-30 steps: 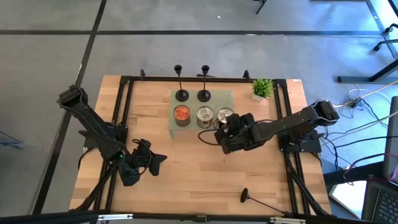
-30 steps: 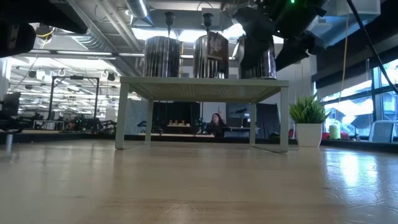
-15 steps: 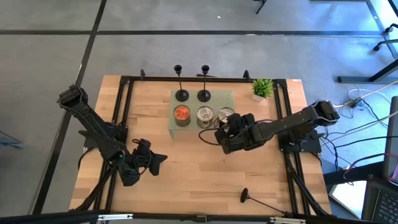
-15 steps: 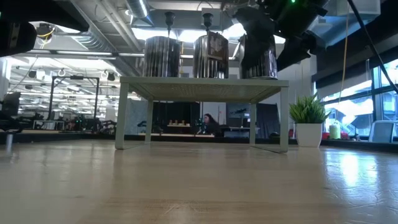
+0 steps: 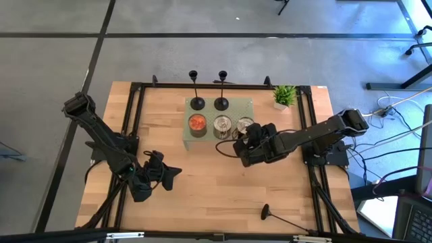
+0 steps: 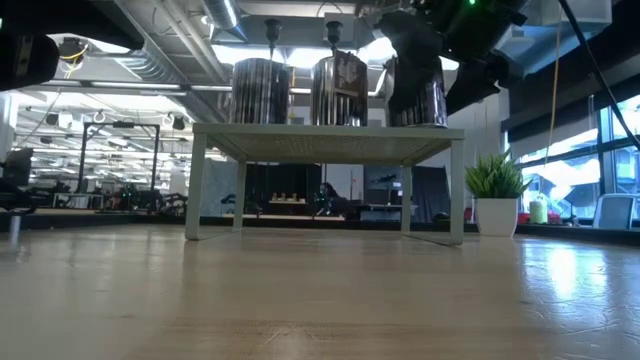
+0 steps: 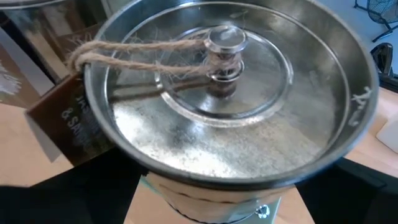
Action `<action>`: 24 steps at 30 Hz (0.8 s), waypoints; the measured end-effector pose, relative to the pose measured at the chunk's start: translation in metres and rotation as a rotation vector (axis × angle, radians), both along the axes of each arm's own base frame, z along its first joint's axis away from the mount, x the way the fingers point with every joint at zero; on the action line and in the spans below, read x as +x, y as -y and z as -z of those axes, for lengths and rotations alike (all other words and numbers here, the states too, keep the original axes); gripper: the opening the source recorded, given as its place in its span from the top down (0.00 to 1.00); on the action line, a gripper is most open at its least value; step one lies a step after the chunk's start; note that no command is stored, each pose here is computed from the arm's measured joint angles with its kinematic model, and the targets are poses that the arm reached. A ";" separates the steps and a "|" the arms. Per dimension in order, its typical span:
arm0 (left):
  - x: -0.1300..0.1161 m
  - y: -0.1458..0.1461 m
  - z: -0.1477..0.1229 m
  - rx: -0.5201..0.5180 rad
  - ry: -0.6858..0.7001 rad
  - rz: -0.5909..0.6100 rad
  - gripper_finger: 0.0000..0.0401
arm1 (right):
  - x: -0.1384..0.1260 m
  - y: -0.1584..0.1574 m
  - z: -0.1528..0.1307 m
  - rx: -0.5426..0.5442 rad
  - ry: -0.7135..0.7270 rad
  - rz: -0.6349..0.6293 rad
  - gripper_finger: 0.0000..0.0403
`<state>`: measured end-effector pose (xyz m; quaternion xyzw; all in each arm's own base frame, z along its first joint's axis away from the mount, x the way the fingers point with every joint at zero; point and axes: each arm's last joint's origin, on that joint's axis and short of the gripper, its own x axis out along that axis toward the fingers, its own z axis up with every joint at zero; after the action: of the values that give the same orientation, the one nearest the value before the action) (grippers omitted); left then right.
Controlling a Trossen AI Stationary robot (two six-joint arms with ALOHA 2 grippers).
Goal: Pick & Place candle stick holders
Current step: Put the brown scented candle on the shelf aligned with the other brown scented candle
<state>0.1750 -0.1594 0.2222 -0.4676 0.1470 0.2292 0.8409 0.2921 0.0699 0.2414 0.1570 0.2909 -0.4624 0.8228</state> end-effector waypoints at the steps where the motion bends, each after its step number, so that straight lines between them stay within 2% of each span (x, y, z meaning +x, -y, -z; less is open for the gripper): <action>1: 0.000 0.000 0.000 0.000 0.000 0.000 1.00 | 0.000 0.000 0.000 0.000 0.000 0.000 0.06; 18: 0.000 0.000 0.000 -0.002 0.002 0.000 1.00 | 0.001 -0.001 0.000 -0.002 -0.006 -0.021 0.06; 24: 0.000 0.000 0.000 -0.002 0.003 0.000 1.00 | 0.002 0.000 -0.001 -0.030 -0.059 -0.081 0.06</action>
<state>0.1752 -0.1595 0.2224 -0.4687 0.1461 0.2285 0.8407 0.2942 0.0704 0.2422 0.1188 0.3141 -0.4376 0.8341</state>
